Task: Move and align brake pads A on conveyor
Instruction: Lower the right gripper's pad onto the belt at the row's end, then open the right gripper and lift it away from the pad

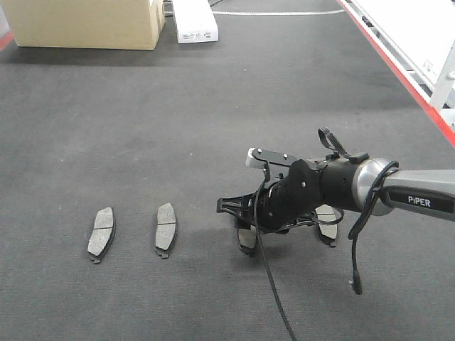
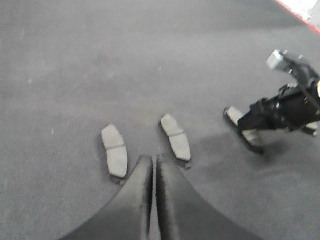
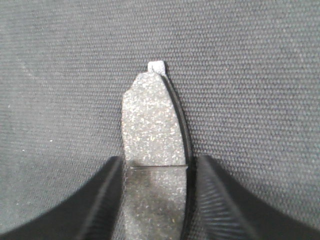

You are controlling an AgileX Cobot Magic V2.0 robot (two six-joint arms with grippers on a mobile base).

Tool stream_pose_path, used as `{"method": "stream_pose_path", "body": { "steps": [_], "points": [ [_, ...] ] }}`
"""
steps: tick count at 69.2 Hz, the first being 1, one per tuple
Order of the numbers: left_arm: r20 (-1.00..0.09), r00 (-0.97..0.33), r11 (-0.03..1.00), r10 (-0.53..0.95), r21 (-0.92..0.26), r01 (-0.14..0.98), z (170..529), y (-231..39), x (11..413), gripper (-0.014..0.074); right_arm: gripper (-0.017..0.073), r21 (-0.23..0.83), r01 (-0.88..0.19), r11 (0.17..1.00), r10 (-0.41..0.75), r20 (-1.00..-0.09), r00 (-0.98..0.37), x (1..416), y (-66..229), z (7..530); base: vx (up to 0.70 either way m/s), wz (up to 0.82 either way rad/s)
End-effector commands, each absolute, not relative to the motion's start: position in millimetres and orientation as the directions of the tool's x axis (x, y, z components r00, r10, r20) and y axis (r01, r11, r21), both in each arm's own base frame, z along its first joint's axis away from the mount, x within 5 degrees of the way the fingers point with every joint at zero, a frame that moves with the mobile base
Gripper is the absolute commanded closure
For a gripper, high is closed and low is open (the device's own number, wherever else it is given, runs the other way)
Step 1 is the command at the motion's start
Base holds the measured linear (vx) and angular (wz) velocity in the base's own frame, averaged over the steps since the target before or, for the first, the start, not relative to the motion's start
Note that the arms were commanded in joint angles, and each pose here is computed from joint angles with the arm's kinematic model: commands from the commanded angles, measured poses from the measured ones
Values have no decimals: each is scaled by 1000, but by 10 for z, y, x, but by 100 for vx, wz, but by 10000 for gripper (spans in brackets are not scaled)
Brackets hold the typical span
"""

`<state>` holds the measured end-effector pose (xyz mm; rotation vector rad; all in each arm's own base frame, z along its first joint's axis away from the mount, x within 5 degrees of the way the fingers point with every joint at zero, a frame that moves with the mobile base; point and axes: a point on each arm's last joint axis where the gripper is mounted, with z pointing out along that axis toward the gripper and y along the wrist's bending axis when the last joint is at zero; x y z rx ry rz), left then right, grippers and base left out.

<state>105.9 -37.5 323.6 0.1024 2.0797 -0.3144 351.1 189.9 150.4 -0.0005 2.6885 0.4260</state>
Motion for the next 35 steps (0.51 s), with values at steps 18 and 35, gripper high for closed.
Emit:
{"method": "stream_pose_path", "body": {
  "steps": [18, 35],
  "points": [
    [-887, -456, 958, -69, -187, 219, 3346, -386, 1073, 600, 104, 330, -132, 935, 74, -544, -836, 3505, 1877, 2111, 0, 0],
    [-888, -455, 957, -69, -187, 220, 3348, -387, 1073, 600, 110, 290, -202, 935, 40, -653, -756, 3316, 1714, 2607, 0, 0]
  ]
}}
